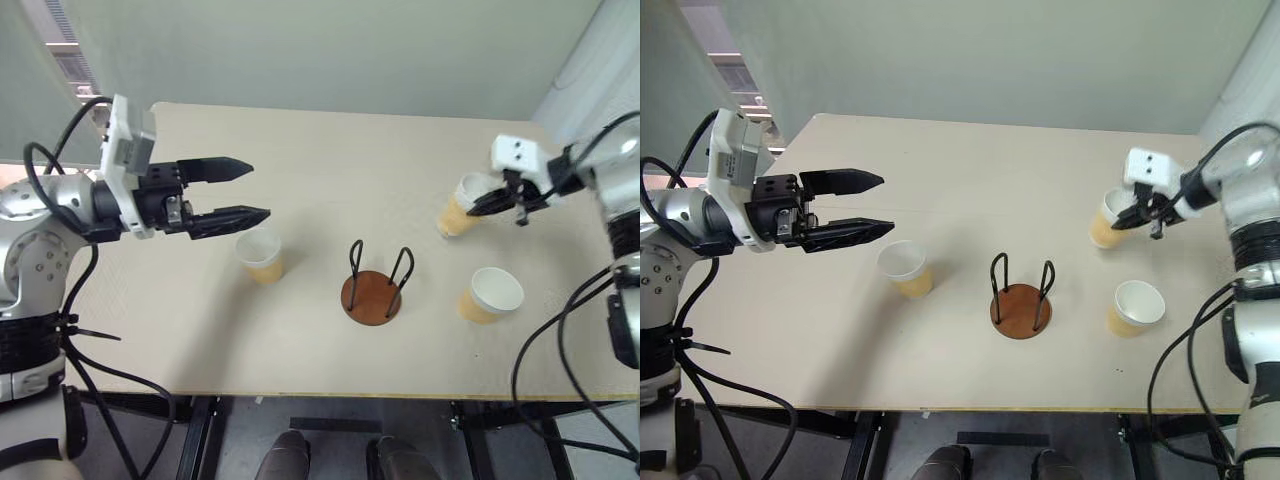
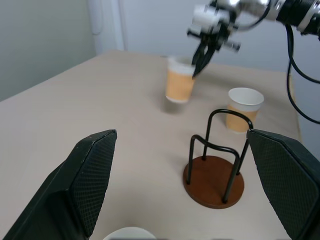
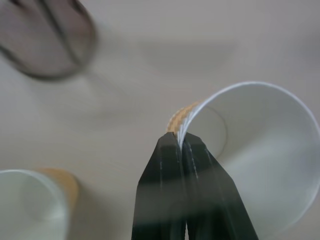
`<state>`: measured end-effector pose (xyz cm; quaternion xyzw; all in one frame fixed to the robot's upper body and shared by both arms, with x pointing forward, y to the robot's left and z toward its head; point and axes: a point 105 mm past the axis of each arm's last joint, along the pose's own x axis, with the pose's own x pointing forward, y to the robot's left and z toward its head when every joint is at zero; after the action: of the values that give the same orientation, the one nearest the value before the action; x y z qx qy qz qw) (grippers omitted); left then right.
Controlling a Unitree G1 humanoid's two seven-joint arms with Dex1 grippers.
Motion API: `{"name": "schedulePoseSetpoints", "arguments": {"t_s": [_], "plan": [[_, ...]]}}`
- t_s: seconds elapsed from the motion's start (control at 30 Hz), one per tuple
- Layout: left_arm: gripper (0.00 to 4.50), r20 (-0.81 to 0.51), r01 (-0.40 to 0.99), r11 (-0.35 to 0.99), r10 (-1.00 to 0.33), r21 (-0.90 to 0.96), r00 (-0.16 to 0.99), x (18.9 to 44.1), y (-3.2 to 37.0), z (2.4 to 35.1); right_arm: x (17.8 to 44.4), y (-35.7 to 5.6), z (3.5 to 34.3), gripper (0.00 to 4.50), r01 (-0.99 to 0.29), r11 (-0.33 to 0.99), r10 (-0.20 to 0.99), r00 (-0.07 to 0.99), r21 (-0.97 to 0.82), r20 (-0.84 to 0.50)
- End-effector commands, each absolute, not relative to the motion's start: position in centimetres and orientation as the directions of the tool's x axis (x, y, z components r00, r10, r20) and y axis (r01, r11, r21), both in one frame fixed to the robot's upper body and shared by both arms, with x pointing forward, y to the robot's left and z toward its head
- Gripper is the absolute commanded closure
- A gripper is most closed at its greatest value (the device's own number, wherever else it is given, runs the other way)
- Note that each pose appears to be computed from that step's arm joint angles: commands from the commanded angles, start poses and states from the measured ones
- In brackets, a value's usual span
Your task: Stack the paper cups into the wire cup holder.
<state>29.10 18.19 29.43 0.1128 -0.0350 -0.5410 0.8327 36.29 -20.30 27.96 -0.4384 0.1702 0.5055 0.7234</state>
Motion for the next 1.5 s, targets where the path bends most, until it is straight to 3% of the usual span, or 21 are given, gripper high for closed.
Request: {"name": "schedulePoseSetpoints", "arguments": {"t_s": [0.03, 0.23, 0.4, 0.53, 0.8, 1.2, 1.3, 1.5], "plan": [[0.00, -0.080, 0.895, 0.358, -0.917, 0.267, 0.391, 28.3, 18.0, 29.8, 31.4, -16.0, 30.9, 4.49, -0.871, -0.072, 0.668, 0.319, -0.485, -0.673], [0.00, -0.131, 0.910, 0.315, -0.924, 0.269, 0.359, 28.5, 17.6, 29.0, 28.1, -13.4, 30.1, 4.49, -0.855, -0.225, 0.647, 0.228, -0.468, -0.728], [0.00, -0.264, 0.916, 0.273, -0.898, 0.295, 0.352, 28.5, 17.8, 26.7, 28.4, -12.3, 29.2, 4.49, -0.835, -0.268, 0.639, 0.219, -0.480, -0.737], [0.00, -0.297, 0.915, 0.265, -0.886, 0.303, 0.355, 28.5, 18.0, 25.9, 28.4, -11.4, 29.3, 4.49, -0.822, -0.289, 0.650, 0.207, -0.490, -0.731], [0.00, -0.300, 0.911, 0.275, -0.881, 0.308, 0.367, 28.5, 17.9, 25.3, 28.2, -9.8, 29.4, 4.49, -0.798, -0.348, 0.663, 0.162, -0.492, -0.731], [0.00, -0.281, 0.907, 0.283, -0.884, 0.313, 0.373, 28.6, 17.5, 25.3, 29.3, -8.9, 26.9, 4.49, -0.785, -0.402, 0.619, 0.147, -0.472, -0.772], [0.00, -0.280, 0.904, 0.283, -0.883, 0.321, 0.376, 28.6, 17.5, 25.5, 29.3, -9.1, 26.3, 3.91, -0.793, -0.405, 0.607, 0.139, -0.455, -0.782], [0.00, -0.272, 0.884, 0.319, -0.867, 0.343, 0.418, 28.8, 17.9, 25.7, 29.9, -9.1, 27.7, 1.95, -0.818, -0.295, 0.687, 0.178, -0.494, -0.704]]}}
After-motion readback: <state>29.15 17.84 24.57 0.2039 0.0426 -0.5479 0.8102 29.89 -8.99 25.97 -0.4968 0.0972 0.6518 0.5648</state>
